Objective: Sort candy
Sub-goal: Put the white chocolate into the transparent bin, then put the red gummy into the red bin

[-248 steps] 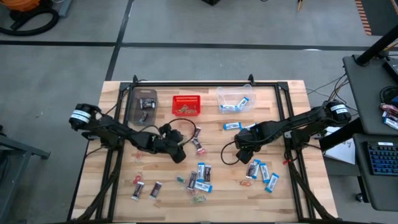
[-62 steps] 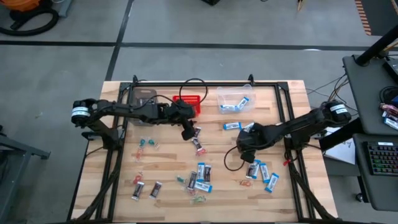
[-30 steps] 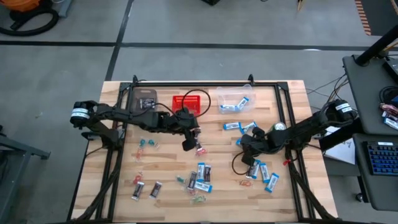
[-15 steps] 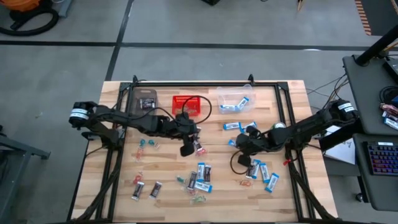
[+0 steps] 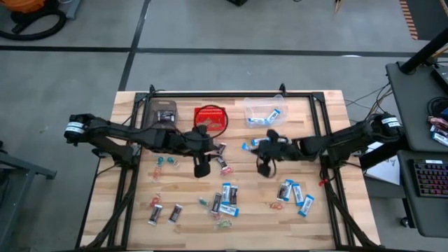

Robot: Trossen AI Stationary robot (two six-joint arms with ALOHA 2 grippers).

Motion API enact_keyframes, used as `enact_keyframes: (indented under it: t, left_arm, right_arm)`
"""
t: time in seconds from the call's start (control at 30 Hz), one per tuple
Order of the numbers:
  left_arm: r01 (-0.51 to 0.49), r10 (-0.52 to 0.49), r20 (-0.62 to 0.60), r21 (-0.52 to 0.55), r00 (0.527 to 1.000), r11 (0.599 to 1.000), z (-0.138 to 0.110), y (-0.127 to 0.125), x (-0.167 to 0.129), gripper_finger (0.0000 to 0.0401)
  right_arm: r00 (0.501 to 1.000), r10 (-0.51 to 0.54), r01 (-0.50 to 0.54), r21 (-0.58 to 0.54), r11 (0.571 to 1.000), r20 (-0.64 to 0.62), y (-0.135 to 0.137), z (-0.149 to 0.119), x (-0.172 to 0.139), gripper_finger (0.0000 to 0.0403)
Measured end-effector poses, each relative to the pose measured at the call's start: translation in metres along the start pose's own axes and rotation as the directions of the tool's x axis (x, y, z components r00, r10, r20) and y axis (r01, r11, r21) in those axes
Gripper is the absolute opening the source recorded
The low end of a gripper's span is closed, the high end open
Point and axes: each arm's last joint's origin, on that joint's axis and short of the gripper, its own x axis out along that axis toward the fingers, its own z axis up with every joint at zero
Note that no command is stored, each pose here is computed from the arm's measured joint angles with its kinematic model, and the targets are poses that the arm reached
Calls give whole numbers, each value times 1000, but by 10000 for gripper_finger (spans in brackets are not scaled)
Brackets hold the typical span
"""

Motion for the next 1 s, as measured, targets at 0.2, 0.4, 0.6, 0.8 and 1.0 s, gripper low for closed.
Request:
enact_keyframes:
  t: [0.2, 0.4, 0.6, 0.8, 1.0]
  left_arm:
    - [18, -19, 87, 5, 996, 1000, 10, 0, -28, 107]
    - [-3, 3, 116, -7, 993, 1000, 7, 3, -39, 107]
    - [-60, 62, 79, -29, 995, 998, -5, 5, -33, 107]
    - [-66, 68, 15, -77, 998, 995, -15, 6, -31, 107]
    - [-98, 80, -106, -177, 991, 979, -28, 6, -29, 107]
  right_arm:
    - [962, -272, 270, 95, 958, 9, -50, 22, 8, 9]
    - [879, -473, 473, 237, 849, -59, -112, 29, 8, 9]
    - [909, -396, 416, 369, 831, -134, -149, 18, 10, 26]
    - [919, -360, 394, 418, 819, -162, -156, 14, 9, 95]
    - [941, -314, 336, 435, 835, -125, -155, 24, 8, 152]
